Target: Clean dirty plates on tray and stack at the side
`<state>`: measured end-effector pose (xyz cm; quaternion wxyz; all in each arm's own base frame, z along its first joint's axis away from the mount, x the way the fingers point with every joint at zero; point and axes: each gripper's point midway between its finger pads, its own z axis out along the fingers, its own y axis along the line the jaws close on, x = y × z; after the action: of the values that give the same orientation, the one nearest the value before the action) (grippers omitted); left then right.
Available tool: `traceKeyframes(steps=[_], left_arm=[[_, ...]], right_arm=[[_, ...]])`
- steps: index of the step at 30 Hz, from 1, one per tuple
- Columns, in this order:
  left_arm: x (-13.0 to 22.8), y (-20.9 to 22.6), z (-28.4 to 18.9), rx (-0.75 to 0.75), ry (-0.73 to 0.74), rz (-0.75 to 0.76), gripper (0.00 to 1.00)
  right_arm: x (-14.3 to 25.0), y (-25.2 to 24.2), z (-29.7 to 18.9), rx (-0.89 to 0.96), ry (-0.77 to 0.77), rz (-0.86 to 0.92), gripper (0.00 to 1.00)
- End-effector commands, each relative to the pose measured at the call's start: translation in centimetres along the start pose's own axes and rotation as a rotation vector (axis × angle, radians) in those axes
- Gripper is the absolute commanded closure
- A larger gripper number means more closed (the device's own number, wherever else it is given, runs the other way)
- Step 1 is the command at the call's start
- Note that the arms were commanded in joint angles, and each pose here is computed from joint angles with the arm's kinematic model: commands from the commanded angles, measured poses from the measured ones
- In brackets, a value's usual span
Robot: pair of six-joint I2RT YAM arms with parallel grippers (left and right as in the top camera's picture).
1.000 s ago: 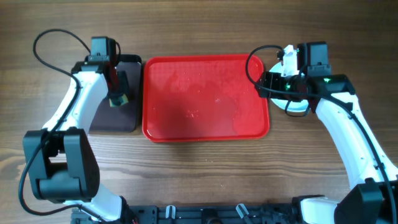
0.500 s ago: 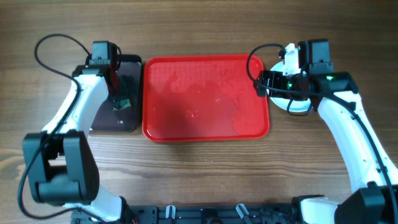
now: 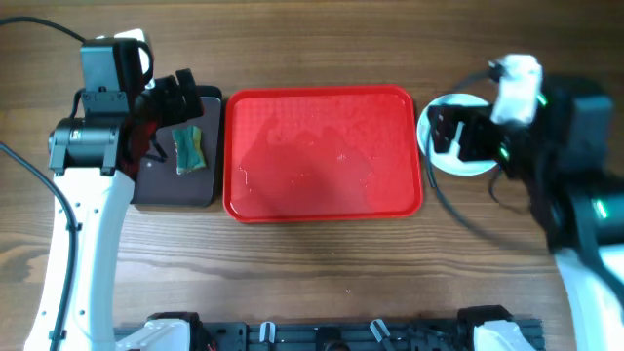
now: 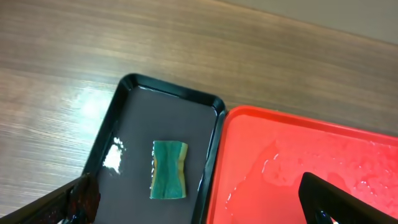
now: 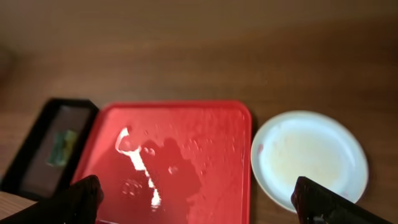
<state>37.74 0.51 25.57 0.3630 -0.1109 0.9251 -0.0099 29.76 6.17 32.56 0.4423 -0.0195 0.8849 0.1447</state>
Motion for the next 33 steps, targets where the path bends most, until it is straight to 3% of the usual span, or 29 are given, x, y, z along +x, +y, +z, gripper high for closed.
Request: traceKeyframes(steps=[1, 8, 14, 21, 33], left_arm=[[0.2, -0.5, 0.3, 0.024, 0.014, -0.006, 0.00], [0.2, -0.5, 0.3, 0.024, 0.014, -0.006, 0.00], [0.2, -0.5, 0.3, 0.024, 0.014, -0.006, 0.00], [0.2, -0.5, 0.3, 0.024, 0.014, -0.006, 0.00], [0.2, -0.5, 0.3, 0.024, 0.014, -0.006, 0.00]], right_arm=[[-1.7, 1.5, -5.5, -0.024, -0.162, -0.044, 0.00], [-1.4, 2.5, -9.9, -0.050, -0.264, -0.050, 0.01], [0.6, 0.7, -9.0, 0.034, -0.187, -0.028, 0.00], [-2.1, 0.8, -8.0, 0.038, -0.364, -0.189, 0.00], [5.6, 0.2, -3.9, -0.058, -0.633, -0.298, 0.00]])
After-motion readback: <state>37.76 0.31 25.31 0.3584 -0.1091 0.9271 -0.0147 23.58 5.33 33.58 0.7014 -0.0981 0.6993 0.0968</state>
